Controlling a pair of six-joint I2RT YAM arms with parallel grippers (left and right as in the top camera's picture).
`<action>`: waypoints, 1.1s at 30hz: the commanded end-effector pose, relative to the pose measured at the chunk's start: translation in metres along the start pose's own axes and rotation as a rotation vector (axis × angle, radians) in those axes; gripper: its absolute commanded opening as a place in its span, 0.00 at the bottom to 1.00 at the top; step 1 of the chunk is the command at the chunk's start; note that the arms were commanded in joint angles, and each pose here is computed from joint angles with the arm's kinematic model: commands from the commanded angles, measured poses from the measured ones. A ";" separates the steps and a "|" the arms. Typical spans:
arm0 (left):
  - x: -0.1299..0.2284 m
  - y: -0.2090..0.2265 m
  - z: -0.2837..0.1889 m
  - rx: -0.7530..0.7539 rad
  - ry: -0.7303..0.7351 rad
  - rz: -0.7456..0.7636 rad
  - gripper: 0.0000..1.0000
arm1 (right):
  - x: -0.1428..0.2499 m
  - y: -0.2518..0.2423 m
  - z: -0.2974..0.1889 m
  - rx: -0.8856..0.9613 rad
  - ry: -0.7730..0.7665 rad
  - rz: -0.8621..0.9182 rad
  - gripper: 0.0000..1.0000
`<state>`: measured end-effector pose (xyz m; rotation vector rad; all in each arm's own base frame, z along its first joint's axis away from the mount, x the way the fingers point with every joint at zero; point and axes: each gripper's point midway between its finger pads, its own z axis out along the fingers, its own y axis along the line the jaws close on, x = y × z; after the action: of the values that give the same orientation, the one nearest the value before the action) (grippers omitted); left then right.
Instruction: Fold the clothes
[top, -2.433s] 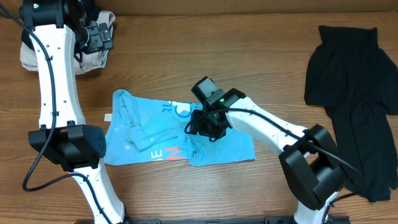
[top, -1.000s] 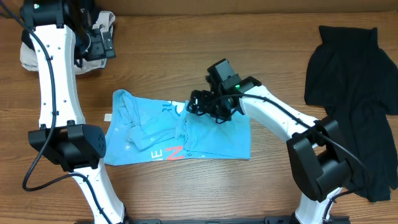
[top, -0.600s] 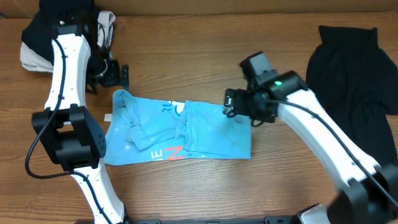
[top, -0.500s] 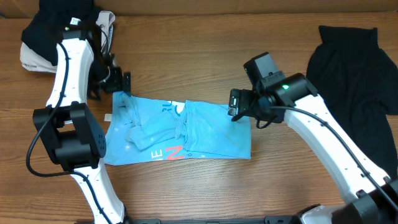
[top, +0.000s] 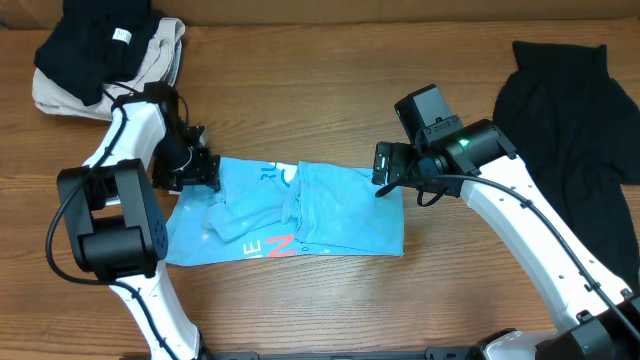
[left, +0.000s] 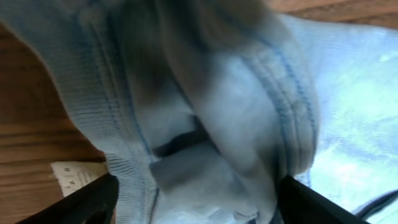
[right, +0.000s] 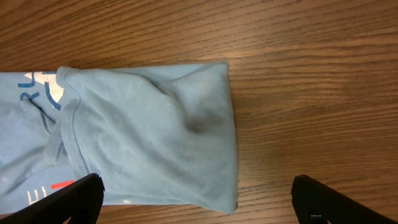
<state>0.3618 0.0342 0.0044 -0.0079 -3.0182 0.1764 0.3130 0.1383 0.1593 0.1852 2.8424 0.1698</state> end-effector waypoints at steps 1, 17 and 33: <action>0.009 0.002 0.004 0.030 0.003 0.038 0.80 | -0.009 0.004 -0.010 -0.010 -0.041 -0.027 1.00; 0.006 0.000 -0.105 0.026 -0.308 0.015 0.81 | -0.008 0.003 -0.010 -0.010 -0.040 -0.027 1.00; 0.025 -0.021 -0.044 0.066 -0.492 0.193 1.00 | -0.010 0.005 -0.010 -0.015 -0.047 -0.027 1.00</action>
<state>0.3476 0.0341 0.0665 -0.1479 -3.5082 0.2332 0.3141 0.1382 0.1596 0.1596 2.8380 0.1647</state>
